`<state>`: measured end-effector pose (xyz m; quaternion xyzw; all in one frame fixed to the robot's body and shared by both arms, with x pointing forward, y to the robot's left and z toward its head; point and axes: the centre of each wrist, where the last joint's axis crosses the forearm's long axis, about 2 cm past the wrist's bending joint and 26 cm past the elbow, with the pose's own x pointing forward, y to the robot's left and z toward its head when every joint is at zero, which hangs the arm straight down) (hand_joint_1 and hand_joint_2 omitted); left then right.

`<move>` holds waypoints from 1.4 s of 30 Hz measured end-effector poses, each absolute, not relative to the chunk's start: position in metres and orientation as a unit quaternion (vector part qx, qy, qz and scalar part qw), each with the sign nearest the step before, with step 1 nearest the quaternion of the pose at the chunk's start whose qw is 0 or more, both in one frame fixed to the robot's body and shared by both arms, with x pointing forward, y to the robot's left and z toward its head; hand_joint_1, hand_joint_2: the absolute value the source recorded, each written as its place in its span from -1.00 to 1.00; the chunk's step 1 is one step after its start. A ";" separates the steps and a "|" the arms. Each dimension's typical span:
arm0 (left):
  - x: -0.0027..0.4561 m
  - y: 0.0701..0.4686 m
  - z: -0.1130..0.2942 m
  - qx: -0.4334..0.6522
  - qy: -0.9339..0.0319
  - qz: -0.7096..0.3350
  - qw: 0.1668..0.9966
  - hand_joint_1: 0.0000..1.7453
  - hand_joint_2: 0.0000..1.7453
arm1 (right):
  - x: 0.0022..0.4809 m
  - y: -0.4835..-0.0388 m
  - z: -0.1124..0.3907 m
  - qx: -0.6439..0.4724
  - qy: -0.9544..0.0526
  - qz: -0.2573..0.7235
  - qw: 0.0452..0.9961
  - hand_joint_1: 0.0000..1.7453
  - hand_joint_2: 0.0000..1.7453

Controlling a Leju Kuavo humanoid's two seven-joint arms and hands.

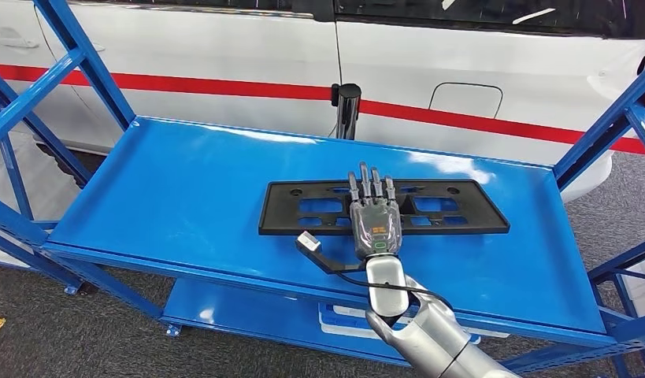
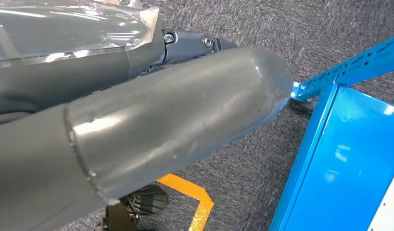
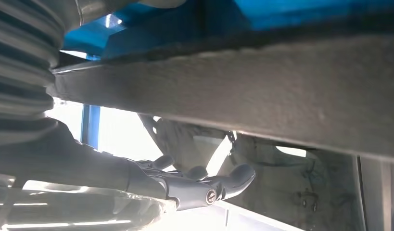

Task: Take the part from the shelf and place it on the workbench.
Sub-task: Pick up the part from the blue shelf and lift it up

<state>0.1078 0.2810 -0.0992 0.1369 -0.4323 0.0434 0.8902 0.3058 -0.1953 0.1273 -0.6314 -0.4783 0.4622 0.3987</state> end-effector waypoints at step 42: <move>0.091 0.267 -0.103 0.108 -0.421 0.021 0.900 -1.00 -1.00 | 0.266 -0.200 0.119 -0.534 -0.620 0.444 0.366 1.00 1.00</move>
